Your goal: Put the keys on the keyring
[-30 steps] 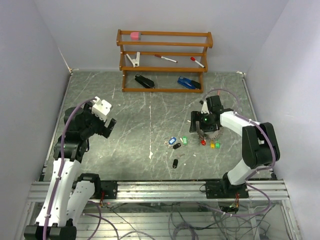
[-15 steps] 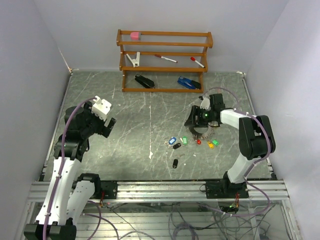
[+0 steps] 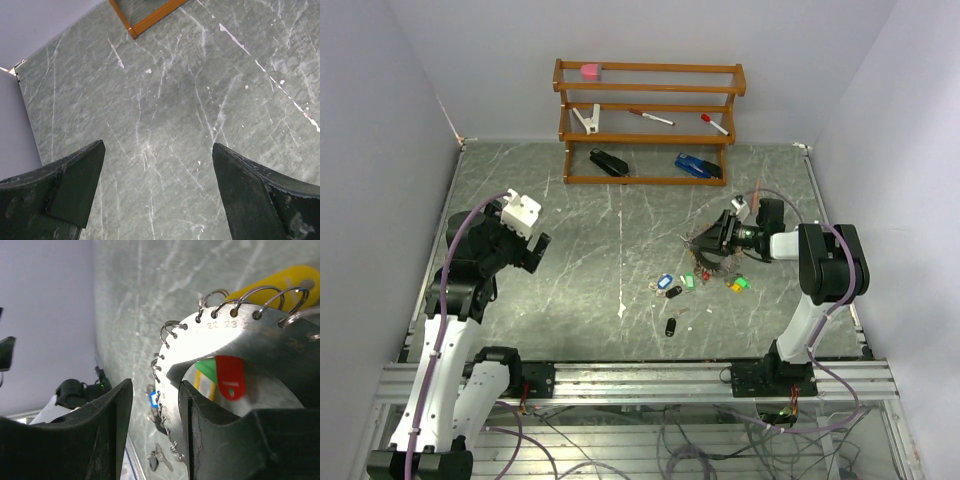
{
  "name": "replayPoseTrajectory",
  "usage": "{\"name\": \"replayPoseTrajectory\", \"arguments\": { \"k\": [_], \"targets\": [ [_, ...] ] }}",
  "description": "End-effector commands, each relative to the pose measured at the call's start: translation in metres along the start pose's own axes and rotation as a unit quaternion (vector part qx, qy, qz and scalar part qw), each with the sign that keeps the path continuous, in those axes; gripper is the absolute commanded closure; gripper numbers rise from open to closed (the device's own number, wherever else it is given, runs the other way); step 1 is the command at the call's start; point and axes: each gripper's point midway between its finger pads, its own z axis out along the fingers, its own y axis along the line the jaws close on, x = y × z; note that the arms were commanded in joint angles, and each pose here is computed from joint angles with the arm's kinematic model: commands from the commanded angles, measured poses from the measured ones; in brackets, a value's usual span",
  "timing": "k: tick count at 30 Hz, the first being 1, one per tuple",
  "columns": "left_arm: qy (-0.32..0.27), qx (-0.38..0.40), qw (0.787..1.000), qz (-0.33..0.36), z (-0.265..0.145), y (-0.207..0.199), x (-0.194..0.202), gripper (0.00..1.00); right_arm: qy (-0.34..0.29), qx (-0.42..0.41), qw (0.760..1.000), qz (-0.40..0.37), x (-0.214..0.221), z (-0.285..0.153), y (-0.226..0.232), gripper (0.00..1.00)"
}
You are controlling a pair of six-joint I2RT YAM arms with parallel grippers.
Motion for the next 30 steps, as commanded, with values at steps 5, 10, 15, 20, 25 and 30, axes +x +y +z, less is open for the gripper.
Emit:
{"name": "replayPoseTrajectory", "arguments": {
  "k": [5, 10, 15, 20, 25, 30],
  "targets": [
    [-0.013, -0.012, 1.0, -0.007, -0.006, 0.006, -0.012, 0.01, -0.033, -0.133, 0.989, -0.053, -0.034, -0.02, 0.09, 0.57],
    [-0.014, -0.01, 1.0, -0.013, -0.006, 0.005, -0.014, 0.01, -0.06, -0.2, 0.976, -0.07, -0.046, -0.038, 0.14, 0.57],
    [-0.024, -0.022, 0.998, -0.046, -0.006, 0.01, -0.023, 0.01, -0.057, -0.237, 0.964, -0.108, -0.056, -0.043, 0.196, 0.58],
    [-0.008, -0.037, 0.991, -0.13, -0.003, 0.02, -0.039, 0.01, -0.029, -0.245, 0.956, -0.16, -0.047, -0.012, 0.251, 0.58],
    [-0.001, 0.035, 0.985, -0.167, -0.007, -0.001, -0.058, 0.01, -0.014, -0.25, 0.951, -0.179, -0.019, 0.029, 0.288, 0.57],
    [-0.028, 0.048, 0.983, -0.173, -0.01, -0.014, -0.052, 0.01, -0.006, -0.242, 0.952, -0.187, 0.022, 0.07, 0.297, 0.56]
  ]
}}
